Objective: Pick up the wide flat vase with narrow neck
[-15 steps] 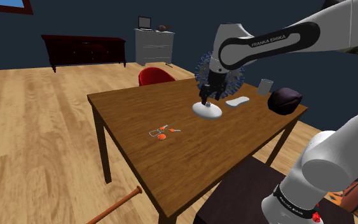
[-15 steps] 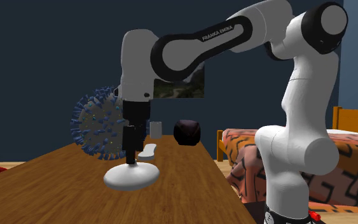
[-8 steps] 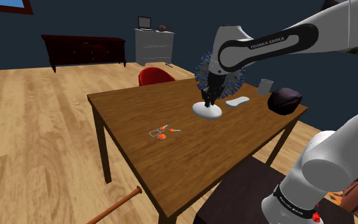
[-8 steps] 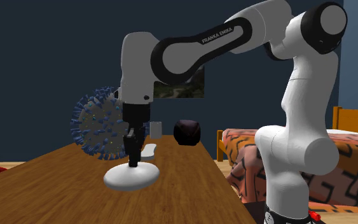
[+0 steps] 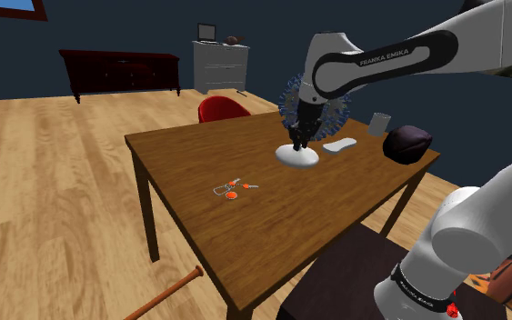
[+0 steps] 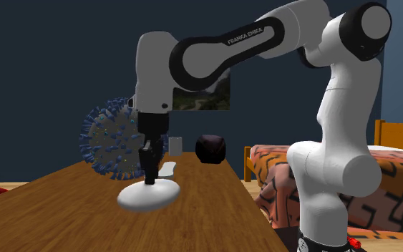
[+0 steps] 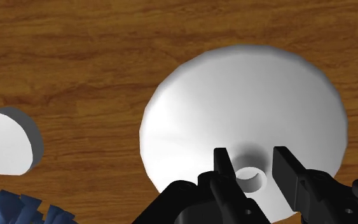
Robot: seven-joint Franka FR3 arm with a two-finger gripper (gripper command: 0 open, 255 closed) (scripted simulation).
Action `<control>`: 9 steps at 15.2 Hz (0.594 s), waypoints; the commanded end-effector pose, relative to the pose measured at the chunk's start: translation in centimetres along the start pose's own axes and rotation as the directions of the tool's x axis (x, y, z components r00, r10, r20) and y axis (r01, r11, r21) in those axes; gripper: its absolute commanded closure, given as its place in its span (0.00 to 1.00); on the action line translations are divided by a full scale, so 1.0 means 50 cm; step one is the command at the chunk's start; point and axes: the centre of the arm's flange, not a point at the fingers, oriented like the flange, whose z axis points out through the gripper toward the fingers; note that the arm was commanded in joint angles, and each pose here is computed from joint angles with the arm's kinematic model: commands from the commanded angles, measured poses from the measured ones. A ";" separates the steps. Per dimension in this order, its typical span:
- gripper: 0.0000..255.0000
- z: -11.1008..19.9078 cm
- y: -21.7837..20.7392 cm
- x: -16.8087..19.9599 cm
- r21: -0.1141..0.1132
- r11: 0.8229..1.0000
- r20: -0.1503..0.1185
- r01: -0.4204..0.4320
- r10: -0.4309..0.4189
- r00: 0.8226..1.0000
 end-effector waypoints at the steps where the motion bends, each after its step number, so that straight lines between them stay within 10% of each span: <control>1: 1.00 -0.020 0.003 0.000 0.000 1.000 0.000 0.000 0.000 1.000; 9: 1.00 -0.104 0.008 0.005 0.000 1.000 0.000 0.000 0.000 1.000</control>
